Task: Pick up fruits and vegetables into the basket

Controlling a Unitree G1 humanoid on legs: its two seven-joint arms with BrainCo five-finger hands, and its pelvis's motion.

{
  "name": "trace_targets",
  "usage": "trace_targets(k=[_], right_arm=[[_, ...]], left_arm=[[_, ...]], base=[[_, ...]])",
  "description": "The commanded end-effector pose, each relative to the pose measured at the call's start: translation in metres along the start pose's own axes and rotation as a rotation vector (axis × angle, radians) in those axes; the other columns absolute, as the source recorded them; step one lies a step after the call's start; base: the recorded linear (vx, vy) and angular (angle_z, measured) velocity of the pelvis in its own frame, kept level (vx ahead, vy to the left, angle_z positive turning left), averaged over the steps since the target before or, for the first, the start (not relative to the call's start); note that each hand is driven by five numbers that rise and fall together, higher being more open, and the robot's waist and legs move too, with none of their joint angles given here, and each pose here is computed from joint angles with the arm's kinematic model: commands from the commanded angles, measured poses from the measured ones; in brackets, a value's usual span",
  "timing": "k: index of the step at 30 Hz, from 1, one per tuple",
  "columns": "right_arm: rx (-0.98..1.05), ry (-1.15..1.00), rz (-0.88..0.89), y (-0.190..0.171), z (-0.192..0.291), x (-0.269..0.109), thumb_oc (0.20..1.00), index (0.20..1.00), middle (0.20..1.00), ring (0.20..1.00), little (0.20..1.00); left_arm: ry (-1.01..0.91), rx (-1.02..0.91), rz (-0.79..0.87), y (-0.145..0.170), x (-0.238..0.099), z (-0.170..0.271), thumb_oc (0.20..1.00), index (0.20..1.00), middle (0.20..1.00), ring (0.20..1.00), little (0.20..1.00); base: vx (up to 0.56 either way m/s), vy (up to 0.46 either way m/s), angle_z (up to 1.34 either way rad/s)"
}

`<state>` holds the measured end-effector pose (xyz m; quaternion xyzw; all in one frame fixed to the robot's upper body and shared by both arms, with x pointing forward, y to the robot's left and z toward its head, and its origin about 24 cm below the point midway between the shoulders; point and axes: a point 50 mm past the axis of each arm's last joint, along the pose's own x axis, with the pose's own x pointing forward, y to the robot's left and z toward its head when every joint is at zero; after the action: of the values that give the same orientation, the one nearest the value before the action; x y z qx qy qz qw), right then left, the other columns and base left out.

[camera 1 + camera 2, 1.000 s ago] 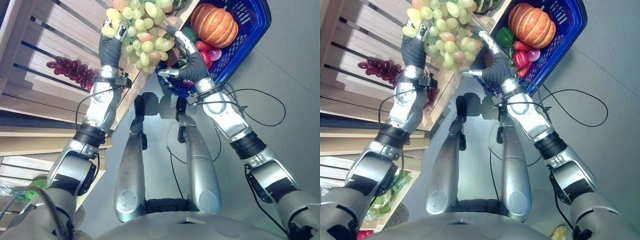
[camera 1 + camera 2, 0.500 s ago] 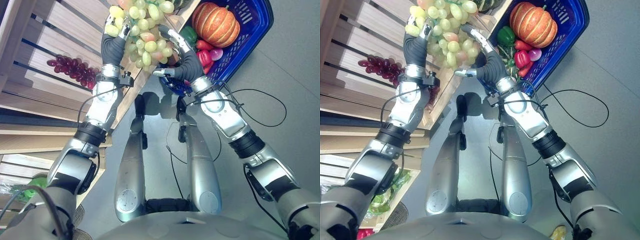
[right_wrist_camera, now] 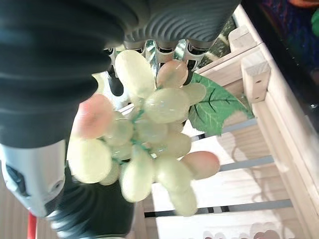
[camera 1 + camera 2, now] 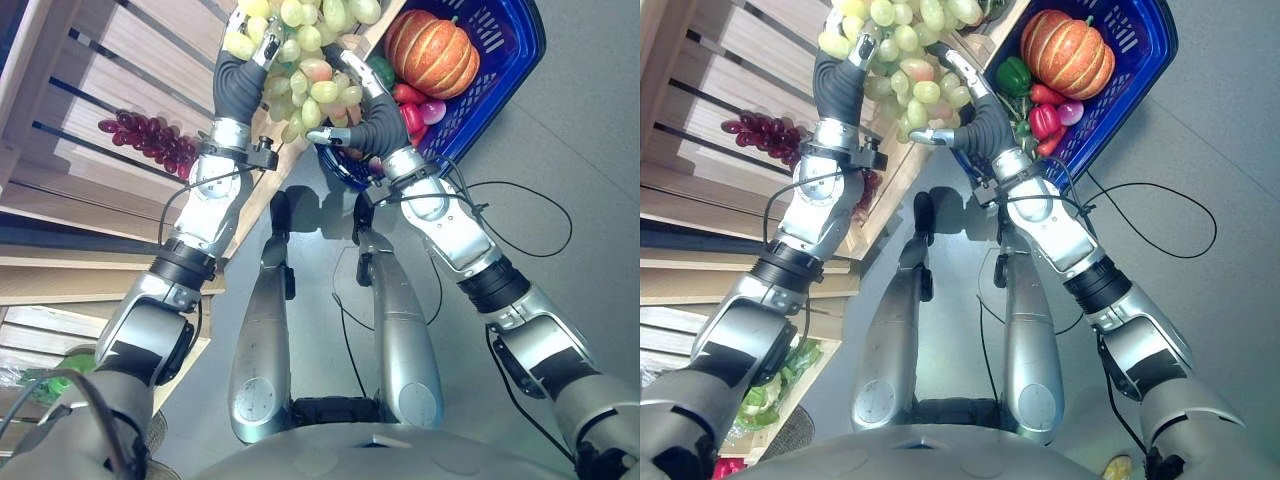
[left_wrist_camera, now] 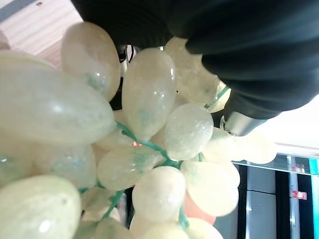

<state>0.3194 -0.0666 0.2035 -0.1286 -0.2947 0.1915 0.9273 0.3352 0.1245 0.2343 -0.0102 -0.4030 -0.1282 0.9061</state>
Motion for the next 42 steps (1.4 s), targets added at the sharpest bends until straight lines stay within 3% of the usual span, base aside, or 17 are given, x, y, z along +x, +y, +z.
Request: trace_targets(k=[1, 9, 27, 29, 30, 42], right_arm=[[0.065, -0.119, 0.0, 0.014, 0.026, 0.003, 1.0, 1.0, 1.0, 1.0, 1.0], [0.07, -0.048, -0.058, 0.013, 0.017, 0.002, 1.0, 1.0, 1.0, 1.0, 1.0], [0.115, 0.013, 0.001, 0.025, 0.014, 0.006, 1.0, 1.0, 1.0, 1.0, 1.0], [0.115, 0.009, -0.004, 0.025, 0.014, 0.006, 0.52, 0.52, 0.52, 0.52, 0.52], [0.117, 0.003, -0.006, 0.025, 0.015, 0.007, 0.2, 0.2, 0.2, 0.2, 0.2], [0.113, -0.003, -0.028, 0.025, 0.016, 0.007, 0.2, 0.2, 0.2, 0.2, 0.2]], left_arm=[[-0.276, -0.125, -0.108, -0.031, 0.014, 0.047, 0.2, 0.2, 0.2, 0.2, 0.2], [-0.327, -0.157, -0.144, -0.04, 0.011, 0.057, 0.2, 0.2, 0.2, 0.2, 0.2], [-0.374, -0.211, -0.248, -0.057, 0.011, 0.069, 0.2, 0.2, 0.2, 0.2, 0.2], [-0.364, -0.222, -0.264, -0.058, 0.011, 0.068, 0.2, 0.2, 0.2, 0.2, 0.2], [-0.353, -0.234, -0.277, -0.059, 0.01, 0.067, 0.2, 0.2, 0.2, 0.2, 0.2], [-0.331, -0.288, -0.326, -0.067, 0.007, 0.065, 0.2, 0.2, 0.2, 0.2, 0.2]], base=[[0.0, 0.0, 0.0], [0.0, 0.0, 0.0], [0.0, 0.0, 0.0], [0.0, 0.0, 0.0], [0.0, 0.0, 0.0], [0.0, 0.0, 0.0]])
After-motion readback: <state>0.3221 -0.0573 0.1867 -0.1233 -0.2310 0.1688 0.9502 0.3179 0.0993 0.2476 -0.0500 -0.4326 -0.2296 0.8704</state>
